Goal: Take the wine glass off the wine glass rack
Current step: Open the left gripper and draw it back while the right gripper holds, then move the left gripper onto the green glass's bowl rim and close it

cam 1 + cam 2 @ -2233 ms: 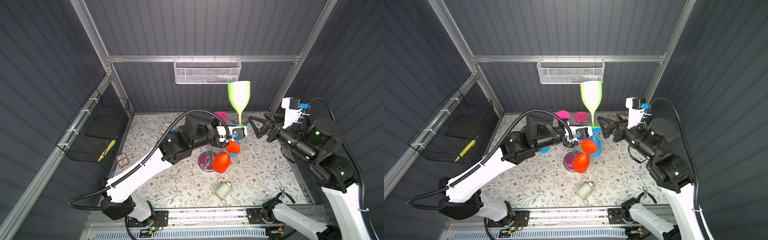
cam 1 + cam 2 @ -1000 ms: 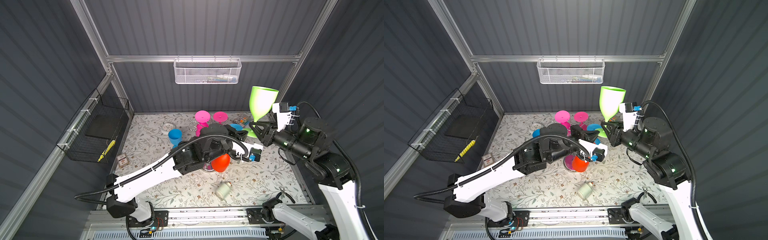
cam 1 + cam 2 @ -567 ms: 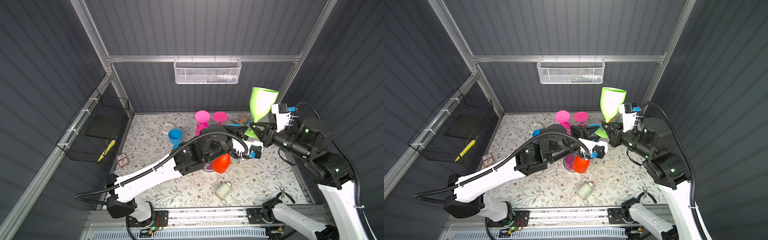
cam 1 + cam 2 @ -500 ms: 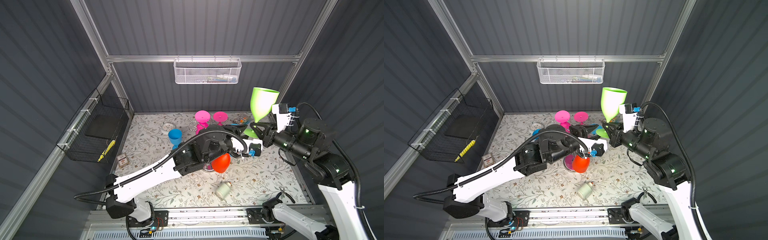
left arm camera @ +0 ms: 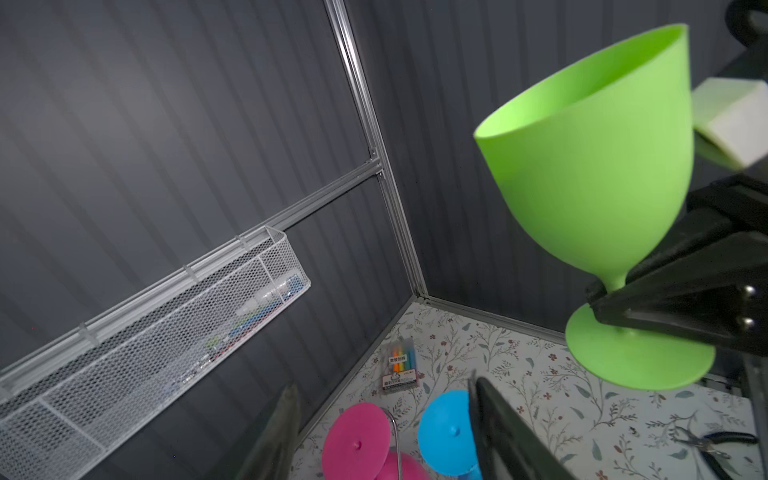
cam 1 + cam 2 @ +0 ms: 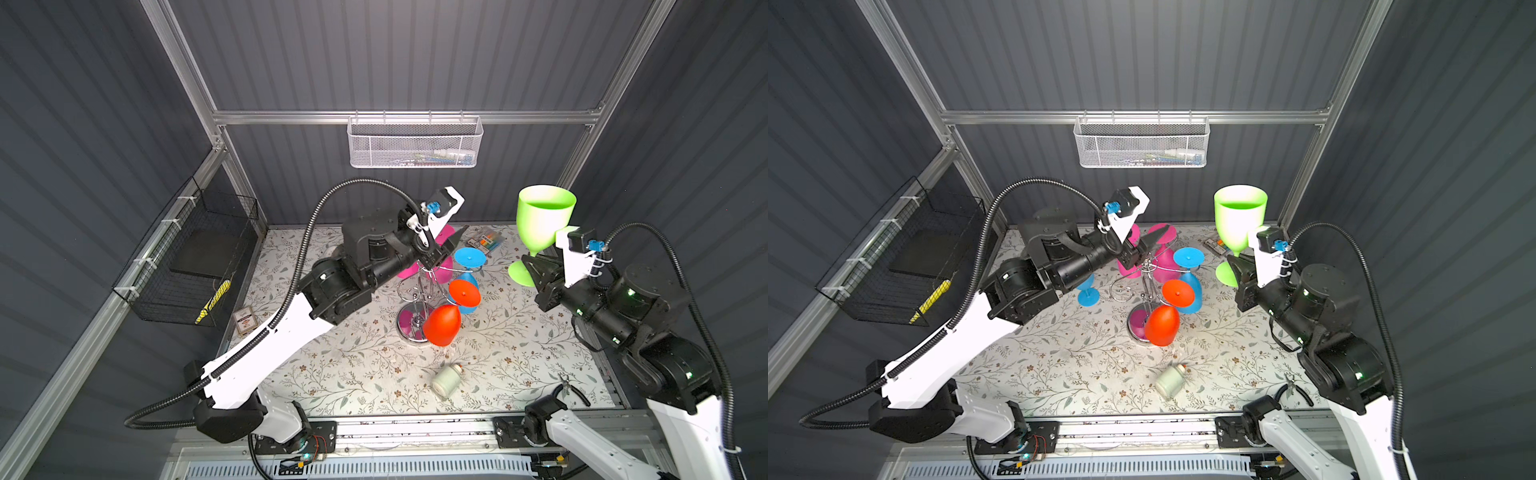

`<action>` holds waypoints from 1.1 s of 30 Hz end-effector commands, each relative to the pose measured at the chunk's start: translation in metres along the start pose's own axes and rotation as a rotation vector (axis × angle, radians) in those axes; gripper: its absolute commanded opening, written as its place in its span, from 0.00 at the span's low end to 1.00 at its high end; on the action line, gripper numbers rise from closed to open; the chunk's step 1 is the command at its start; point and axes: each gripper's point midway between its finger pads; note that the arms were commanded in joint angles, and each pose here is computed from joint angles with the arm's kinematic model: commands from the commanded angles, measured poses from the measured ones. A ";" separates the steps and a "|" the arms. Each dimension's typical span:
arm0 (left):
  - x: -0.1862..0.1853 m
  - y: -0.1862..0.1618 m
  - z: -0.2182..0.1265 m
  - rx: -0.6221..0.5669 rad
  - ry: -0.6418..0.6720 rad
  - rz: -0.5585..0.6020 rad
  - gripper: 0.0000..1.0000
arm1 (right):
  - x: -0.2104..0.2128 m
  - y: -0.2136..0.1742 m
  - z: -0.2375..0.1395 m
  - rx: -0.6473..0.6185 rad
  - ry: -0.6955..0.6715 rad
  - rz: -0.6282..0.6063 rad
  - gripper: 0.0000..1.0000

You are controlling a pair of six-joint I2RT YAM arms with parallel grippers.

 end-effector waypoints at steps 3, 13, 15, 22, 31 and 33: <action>-0.022 0.017 -0.016 0.014 -0.196 -0.270 0.69 | -0.019 -0.006 -0.005 -0.053 -0.111 -0.283 0.00; -0.037 0.004 -0.007 0.110 -0.354 -0.507 0.71 | -0.018 -0.026 -0.003 -0.048 -0.107 -0.548 0.00; -0.042 -0.001 -0.002 0.140 -0.388 -0.535 0.70 | -0.017 -0.026 -0.004 -0.050 -0.106 -0.581 0.00; -0.057 -0.005 0.006 0.165 -0.487 -0.590 0.70 | -0.014 -0.029 -0.003 -0.053 -0.097 -0.663 0.00; -0.059 -0.002 0.007 0.156 -0.521 -0.617 0.67 | -0.019 -0.037 0.004 -0.013 -0.125 -0.726 0.00; -0.060 -0.001 0.006 0.155 -0.524 -0.621 0.67 | -0.020 -0.037 0.004 -0.008 -0.130 -0.730 0.00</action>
Point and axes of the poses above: each gripper's point midway between its finger pads, its own z axis out along the fingers, its own x axis along the line the jaws close on, y = z × x, and after that the axes turned 9 degrees about z, right-handed
